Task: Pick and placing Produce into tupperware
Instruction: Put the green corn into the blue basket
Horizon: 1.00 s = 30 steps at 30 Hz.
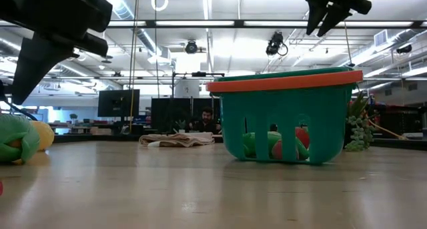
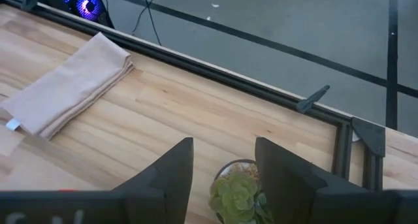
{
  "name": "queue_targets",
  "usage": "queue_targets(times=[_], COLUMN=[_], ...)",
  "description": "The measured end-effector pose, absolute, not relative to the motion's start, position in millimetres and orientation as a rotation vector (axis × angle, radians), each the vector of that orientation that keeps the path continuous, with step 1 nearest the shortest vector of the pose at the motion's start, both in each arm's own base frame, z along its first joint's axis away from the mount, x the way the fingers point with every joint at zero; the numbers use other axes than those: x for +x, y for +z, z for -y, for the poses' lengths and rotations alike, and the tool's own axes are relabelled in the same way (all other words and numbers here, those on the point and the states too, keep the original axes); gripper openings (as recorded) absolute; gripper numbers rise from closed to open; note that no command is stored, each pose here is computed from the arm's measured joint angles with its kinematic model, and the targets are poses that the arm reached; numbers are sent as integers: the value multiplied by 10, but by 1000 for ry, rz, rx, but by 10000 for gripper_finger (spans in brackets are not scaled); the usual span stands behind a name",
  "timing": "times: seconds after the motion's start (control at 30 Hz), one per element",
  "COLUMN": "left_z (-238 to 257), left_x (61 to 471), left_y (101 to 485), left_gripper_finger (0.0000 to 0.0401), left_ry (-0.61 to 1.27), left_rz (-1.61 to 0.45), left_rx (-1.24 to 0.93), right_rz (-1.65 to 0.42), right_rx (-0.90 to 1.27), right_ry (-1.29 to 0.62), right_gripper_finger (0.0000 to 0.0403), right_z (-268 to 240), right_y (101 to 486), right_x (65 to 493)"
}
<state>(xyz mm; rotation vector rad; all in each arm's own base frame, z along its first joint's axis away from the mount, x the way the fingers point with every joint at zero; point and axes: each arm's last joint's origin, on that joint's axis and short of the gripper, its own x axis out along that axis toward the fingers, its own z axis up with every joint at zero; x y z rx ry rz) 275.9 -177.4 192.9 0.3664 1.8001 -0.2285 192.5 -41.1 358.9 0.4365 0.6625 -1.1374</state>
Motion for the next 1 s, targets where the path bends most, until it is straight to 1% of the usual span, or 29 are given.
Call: queue_targets(times=[0.17, 0.33, 0.53, 0.83, 1.0], left_z=[1769, 1794, 1796, 1801, 1733], left_x=[2761, 2796, 2802, 2812, 2748], left_y=[1929, 1919, 1917, 1914, 1789], left_gripper_finger=[204, 209, 227, 258, 270], left_ry=[-257, -269, -313, -315, -276], left_rz=[-1799, -1756, -1746, -1734, -1774], left_rx=[389, 373, 407, 406, 438], right_rz=[-663, -663, -664, -668, -681], right_rx=[437, 437, 436, 430, 410], right_ry=[-1137, -1136, -1136, -1133, -1125], right_gripper_finger=[173, 173, 173, 173, 173], right_z=[411, 410, 411, 411, 411], right_y=[3590, 3590, 3589, 3590, 3589], right_x=[1925, 1925, 1926, 1925, 1925])
